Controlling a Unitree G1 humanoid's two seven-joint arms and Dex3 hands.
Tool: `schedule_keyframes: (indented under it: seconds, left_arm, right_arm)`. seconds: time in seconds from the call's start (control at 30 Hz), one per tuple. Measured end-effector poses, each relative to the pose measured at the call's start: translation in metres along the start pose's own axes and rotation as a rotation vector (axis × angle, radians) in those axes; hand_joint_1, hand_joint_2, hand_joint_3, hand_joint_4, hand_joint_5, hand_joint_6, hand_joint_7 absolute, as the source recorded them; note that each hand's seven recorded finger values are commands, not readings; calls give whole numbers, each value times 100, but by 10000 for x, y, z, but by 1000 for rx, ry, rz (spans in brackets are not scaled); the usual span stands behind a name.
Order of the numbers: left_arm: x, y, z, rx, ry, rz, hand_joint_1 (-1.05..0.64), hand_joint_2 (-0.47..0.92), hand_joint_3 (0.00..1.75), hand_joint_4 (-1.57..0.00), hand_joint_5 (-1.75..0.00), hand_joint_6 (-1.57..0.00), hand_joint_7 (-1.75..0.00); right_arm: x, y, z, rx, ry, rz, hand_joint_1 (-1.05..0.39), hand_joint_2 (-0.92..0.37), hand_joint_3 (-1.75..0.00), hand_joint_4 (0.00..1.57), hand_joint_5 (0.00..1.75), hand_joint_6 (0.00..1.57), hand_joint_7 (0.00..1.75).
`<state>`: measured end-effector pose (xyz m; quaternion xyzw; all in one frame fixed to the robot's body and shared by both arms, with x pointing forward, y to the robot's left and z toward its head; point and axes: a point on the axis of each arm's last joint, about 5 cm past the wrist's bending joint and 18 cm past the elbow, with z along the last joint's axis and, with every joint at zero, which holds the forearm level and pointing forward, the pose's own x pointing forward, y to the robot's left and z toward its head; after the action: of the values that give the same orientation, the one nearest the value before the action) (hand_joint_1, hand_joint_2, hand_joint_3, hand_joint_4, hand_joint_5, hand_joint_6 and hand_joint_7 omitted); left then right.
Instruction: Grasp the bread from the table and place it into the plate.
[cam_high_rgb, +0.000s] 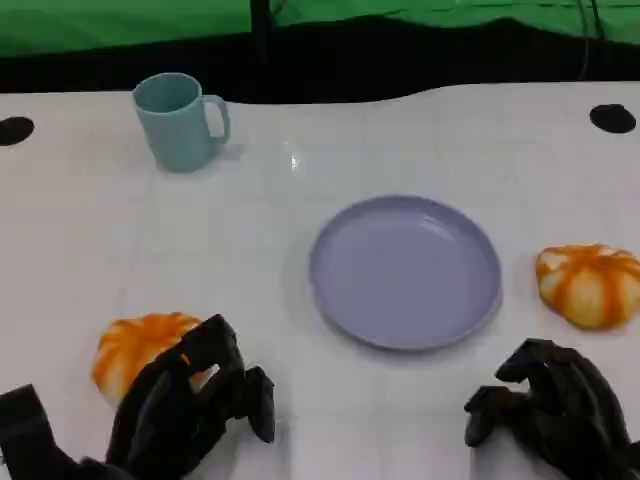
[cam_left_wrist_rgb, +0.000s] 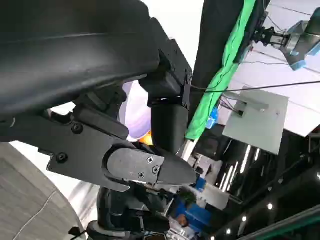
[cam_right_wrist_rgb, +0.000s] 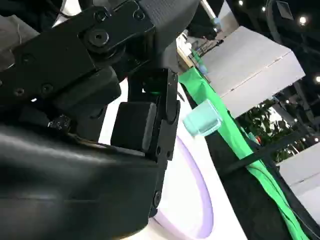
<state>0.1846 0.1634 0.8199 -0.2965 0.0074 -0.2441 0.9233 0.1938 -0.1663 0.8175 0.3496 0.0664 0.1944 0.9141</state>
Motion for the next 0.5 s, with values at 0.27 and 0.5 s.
schedule_keyframes:
  seconds: [0.27,0.5]
  left_arm:
    - [5,3,1,-3,-1,-1,-71,92,20,-87,-175,-65,-169]
    - [5,2,2,0,-2,-2,-71,92,21,-85,-175,-62,-172]
  right_arm:
    - [0,-11,-5,2,2,5,-103,-77,-1,157,69,157,28]
    - [1,-11,-4,3,3,6,-103,-75,0,157,70,157,29]
